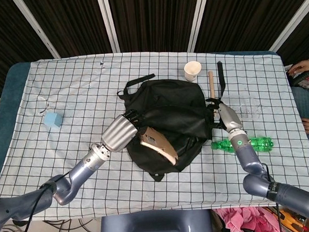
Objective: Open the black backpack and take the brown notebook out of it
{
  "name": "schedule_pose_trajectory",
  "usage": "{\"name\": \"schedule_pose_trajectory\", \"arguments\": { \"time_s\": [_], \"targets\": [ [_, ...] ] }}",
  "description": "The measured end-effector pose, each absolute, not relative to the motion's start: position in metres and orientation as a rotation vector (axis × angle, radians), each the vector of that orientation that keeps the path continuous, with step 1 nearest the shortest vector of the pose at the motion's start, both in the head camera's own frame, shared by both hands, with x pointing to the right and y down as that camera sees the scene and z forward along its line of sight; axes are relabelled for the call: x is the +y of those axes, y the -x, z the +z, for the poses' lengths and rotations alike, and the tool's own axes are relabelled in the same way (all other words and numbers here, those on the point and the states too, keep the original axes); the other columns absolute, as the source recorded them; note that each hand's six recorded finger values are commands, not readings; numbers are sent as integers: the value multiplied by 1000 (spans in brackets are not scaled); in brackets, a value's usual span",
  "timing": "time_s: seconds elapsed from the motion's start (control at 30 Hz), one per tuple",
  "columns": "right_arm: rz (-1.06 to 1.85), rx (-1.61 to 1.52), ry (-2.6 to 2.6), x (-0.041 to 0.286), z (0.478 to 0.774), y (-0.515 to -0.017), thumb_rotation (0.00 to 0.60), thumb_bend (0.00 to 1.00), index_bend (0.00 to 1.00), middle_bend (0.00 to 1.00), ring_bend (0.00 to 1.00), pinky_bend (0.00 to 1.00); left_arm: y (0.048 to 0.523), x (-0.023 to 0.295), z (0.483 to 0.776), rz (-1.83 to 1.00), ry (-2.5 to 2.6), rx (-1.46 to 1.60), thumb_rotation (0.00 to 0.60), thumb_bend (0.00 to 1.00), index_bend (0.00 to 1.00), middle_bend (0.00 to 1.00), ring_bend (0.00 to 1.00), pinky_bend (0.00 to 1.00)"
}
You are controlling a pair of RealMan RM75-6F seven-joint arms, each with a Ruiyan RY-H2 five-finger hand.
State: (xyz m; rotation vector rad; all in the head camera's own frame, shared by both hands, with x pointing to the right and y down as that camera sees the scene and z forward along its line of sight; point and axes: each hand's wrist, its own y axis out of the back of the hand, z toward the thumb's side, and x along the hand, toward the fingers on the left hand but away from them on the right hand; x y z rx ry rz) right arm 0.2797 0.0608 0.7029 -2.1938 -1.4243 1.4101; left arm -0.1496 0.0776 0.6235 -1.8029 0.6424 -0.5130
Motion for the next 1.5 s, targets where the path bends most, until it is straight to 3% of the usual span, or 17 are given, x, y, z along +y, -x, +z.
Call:
{"name": "schedule_pose_trajectory", "arguments": {
  "time_s": [0.37,0.77,0.87,1.0,1.07,1.27,1.5],
  "targets": [
    [1397,-1346,2229,75,697,-271,600,515,774,145,86,122,176,52,562,-492,1688,743,600,432,619,658,359,332],
    [1412,-1164,2336,119,689,-254,600,514,771,142,85,122,247,8,508,-597,1535,907,600,432,622,662,359,336],
    [1443,-1055,2388,143,690,-248,600,485,667,114,66,122,264,-1,505,-636,1515,945,600,432,622,661,359,336],
    [1502,-832,2431,170,690,-247,600,370,333,36,26,122,279,-10,508,-679,1508,969,600,432,621,660,359,336],
    [1531,-723,2431,179,688,-250,600,347,220,19,24,122,282,-13,510,-688,1504,971,600,433,621,660,359,336],
    [1594,-562,2323,173,672,-276,600,341,99,14,24,122,283,-19,522,-707,1504,972,600,433,621,658,359,336],
    [1643,-573,2356,168,649,-293,600,240,7,8,24,122,272,-23,538,-707,1525,984,600,432,620,656,359,336]
  ]
}}
